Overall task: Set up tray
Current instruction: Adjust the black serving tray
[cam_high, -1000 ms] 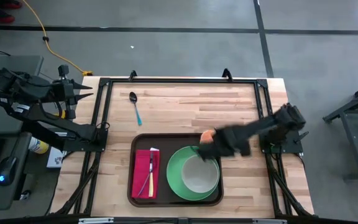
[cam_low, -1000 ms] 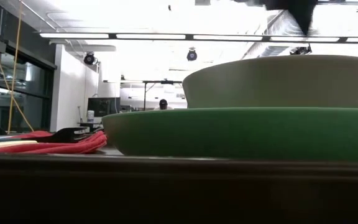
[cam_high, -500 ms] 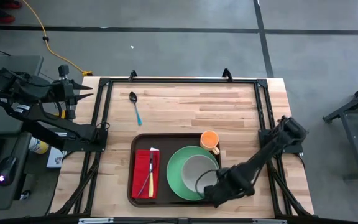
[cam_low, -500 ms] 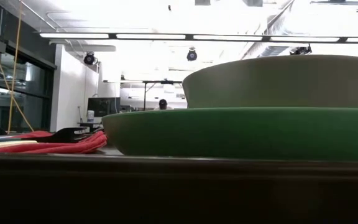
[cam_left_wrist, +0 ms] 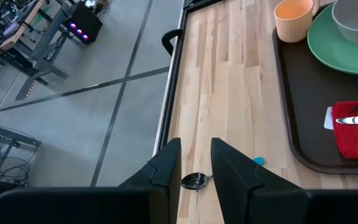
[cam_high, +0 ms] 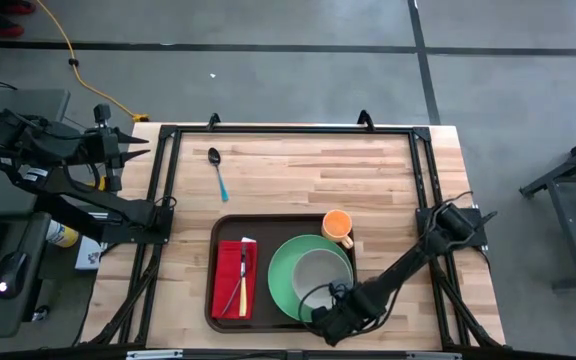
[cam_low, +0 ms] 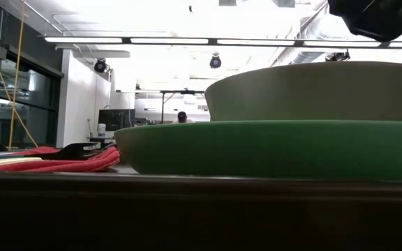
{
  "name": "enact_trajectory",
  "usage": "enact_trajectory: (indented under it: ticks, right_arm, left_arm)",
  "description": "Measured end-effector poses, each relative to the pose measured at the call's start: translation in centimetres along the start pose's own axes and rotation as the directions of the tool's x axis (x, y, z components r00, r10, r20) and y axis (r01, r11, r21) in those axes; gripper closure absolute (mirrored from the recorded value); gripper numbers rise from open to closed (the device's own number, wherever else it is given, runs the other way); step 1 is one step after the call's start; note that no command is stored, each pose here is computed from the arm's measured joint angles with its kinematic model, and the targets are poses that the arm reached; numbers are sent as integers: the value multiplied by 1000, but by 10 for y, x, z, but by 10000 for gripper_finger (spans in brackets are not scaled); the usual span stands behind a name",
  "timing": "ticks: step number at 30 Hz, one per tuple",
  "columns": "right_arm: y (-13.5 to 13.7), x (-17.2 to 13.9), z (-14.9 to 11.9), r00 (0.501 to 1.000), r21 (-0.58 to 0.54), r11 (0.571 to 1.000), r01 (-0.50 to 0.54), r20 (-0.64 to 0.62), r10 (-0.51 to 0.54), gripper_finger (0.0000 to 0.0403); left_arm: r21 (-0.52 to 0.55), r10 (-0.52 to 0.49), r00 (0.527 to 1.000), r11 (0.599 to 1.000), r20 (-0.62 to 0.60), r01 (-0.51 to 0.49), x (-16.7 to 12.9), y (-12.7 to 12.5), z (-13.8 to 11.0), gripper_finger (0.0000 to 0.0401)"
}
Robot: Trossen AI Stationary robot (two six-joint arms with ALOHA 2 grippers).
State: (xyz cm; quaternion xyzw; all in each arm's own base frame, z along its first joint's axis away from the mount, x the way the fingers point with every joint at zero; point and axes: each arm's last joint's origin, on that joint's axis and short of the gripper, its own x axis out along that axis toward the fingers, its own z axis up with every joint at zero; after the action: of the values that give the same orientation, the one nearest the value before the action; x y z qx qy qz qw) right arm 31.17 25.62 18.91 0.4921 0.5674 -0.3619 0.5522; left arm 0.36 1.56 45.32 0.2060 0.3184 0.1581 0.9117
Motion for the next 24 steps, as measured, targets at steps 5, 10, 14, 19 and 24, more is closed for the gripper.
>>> enact_trajectory:
  ticks: [5, 10, 14, 19, 24]
  right_arm:
    - [-1, 0, -3, 998, -80, 997, -19, 53, 23, 403]
    - [-4, 1, -13, 993, -174, 983, -50, 95, 67, 403]
    - [-8, 1, -21, 992, -239, 970, -46, 105, 72, 403]
    - [-10, 1, -26, 985, -301, 952, -54, 142, 100, 403]
    - [-10, 1, -26, 982, -354, 934, -50, 156, 111, 403]
  left_arm:
    - [0, 0, 1000, 1000, 0, 0, 0, 0, 0, 286]
    - [0, 1, 1000, 1000, 0, -1, 0, 0, 0, 286]
    - [0, 1, 1000, 1000, 0, -1, 0, 0, 0, 286]
    - [0, 1, 1000, 1000, 0, -1, 0, 0, 0, 286]
    - [0, 1, 1000, 1000, 0, -1, 0, 0, 0, 286]
